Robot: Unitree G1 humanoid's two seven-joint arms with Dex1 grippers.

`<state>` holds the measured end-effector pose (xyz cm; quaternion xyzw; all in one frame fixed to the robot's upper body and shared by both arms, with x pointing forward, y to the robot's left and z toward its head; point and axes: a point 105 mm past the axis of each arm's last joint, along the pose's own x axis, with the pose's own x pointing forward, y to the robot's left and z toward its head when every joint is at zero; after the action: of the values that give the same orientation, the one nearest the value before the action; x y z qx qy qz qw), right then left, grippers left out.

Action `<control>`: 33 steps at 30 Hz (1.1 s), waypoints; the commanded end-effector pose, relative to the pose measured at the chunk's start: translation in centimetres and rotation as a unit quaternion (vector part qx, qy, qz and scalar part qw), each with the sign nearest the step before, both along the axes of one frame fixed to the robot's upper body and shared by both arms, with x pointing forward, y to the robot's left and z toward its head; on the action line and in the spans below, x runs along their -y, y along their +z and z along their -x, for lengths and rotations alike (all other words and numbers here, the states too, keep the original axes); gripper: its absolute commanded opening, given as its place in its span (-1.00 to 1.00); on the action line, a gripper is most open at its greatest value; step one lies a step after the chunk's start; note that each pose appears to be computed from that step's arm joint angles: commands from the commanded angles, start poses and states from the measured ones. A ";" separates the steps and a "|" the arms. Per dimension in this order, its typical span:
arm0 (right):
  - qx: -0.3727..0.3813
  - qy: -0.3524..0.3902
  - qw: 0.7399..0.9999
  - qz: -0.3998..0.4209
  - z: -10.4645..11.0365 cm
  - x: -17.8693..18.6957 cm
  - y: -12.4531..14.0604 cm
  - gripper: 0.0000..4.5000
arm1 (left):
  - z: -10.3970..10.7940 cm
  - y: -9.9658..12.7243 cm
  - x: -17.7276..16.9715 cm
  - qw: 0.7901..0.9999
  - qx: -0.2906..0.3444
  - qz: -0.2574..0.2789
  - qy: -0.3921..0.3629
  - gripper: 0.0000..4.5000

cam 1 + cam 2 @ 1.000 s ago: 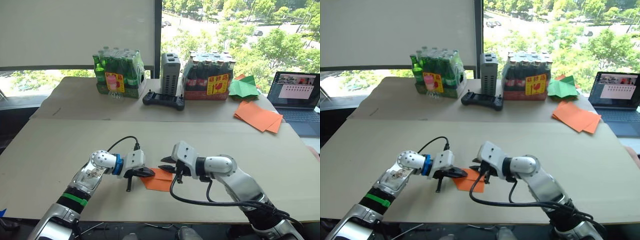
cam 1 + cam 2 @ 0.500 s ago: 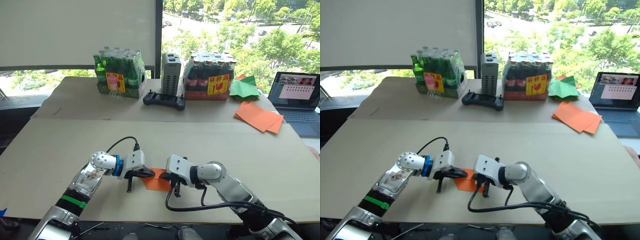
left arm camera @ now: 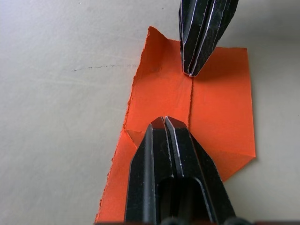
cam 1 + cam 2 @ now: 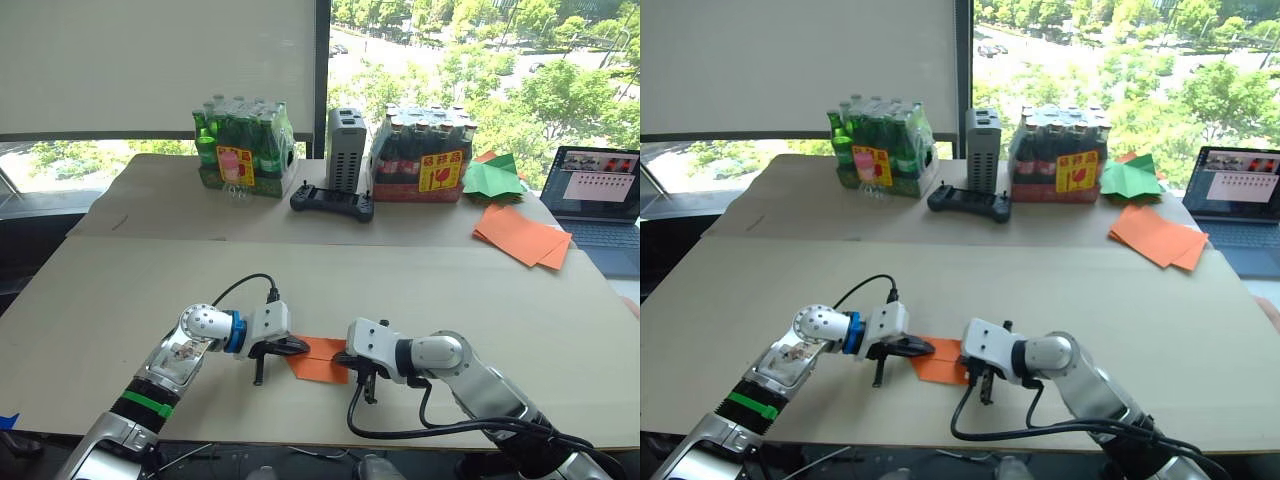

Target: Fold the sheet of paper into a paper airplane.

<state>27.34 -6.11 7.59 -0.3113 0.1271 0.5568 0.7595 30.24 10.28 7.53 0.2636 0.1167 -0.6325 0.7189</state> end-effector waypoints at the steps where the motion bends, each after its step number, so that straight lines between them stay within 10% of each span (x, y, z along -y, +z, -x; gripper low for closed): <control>1: -0.057 -0.037 0.997 0.040 0.5 2.4 -2.6 -0.99 | 0.3 -1.8 -1.1 0.999 -0.021 -0.037 0.009 -1.00; 13: -0.074 -0.068 0.994 0.052 1.0 4.5 -2.3 -0.99 | 0.3 -1.8 -0.8 0.999 -0.019 -0.037 0.000 -1.00; 22: 0.004 0.004 0.995 -0.096 0.9 -0.6 5.7 -0.99 | 0.2 -1.5 -0.3 0.999 -0.016 -0.030 -0.007 -1.00; 33: -0.023 -0.048 0.998 -0.019 -1.2 -0.7 0.4 -0.99 | 0.7 -0.7 1.1 0.999 -0.024 -0.006 -0.023 -1.00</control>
<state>28.22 -5.23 8.19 -0.2652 0.1480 0.5356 0.7880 30.19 9.57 7.53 0.2570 0.1170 -0.6435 0.7115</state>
